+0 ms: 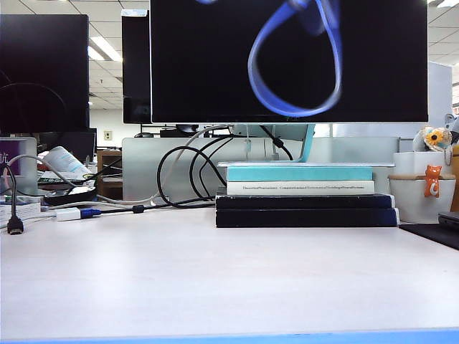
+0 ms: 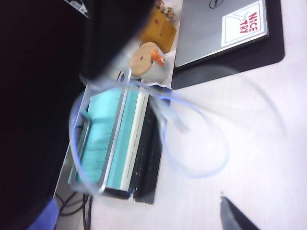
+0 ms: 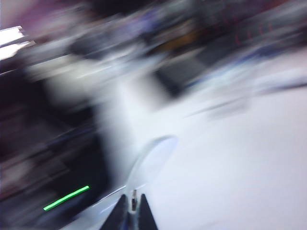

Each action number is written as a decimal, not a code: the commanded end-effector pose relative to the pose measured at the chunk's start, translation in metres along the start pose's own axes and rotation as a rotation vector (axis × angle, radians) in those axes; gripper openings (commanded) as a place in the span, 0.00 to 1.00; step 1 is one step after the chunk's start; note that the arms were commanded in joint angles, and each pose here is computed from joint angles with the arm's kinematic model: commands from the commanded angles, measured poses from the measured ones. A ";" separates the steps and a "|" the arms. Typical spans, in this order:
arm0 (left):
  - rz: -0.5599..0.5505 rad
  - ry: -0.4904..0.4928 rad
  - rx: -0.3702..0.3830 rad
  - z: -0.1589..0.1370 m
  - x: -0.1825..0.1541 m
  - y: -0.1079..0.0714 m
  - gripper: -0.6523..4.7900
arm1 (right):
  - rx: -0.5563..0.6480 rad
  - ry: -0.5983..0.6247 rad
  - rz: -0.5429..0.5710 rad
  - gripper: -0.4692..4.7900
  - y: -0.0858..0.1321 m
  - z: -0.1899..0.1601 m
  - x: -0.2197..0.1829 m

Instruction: Unfold the white charging cable into a straight cable.

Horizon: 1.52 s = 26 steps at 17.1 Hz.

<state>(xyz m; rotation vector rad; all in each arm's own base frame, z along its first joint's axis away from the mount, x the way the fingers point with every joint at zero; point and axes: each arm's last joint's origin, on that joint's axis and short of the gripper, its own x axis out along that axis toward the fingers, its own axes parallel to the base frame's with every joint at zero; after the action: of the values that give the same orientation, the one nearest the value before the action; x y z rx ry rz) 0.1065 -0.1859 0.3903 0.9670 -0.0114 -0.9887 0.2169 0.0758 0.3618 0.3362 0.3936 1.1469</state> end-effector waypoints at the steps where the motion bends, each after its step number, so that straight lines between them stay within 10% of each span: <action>1: 0.000 0.005 -0.024 0.000 -0.002 0.000 1.00 | 0.020 0.059 0.211 0.08 0.009 0.000 0.001; 2: -0.001 0.004 -0.031 0.000 -0.001 0.000 1.00 | 0.022 0.074 0.236 0.08 0.009 -0.002 0.001; 4: 0.007 0.001 -0.033 0.000 -0.003 0.001 1.00 | -0.039 -0.047 -0.324 0.08 0.002 -0.002 -0.005; 6: 0.005 0.000 -0.038 0.000 -0.004 0.001 1.00 | -0.030 0.057 0.085 0.08 0.012 -0.006 -0.001; 9: 0.007 -0.002 -0.046 0.000 -0.003 0.001 1.00 | -0.010 -0.005 -0.293 0.08 0.004 -0.007 -0.004; 11: -0.003 0.003 -0.059 -0.001 -0.005 0.000 1.00 | -0.012 0.058 -0.014 0.08 0.009 -0.008 0.001; 16: -0.011 0.025 -0.100 -0.004 -0.010 0.000 1.00 | -0.121 -0.082 -0.499 0.08 0.007 0.000 -0.014; 22: 0.064 0.092 -0.103 -0.008 -0.009 0.004 1.00 | -0.184 0.045 -0.954 0.08 0.010 -0.015 -0.038; 24: 0.116 0.134 -0.117 -0.010 -0.009 0.006 1.00 | -0.201 0.025 -0.799 0.08 0.014 -0.013 -0.035; 26: 0.185 0.182 -0.127 -0.012 -0.015 0.009 1.00 | -0.165 -0.096 -0.395 0.08 0.025 0.001 -0.019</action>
<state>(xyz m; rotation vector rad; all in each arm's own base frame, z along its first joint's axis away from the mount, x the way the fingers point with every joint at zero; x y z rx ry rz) 0.1099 -0.1689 0.3911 0.9339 0.1165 -0.7651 0.1890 0.0583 0.3617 0.0520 0.3659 0.5805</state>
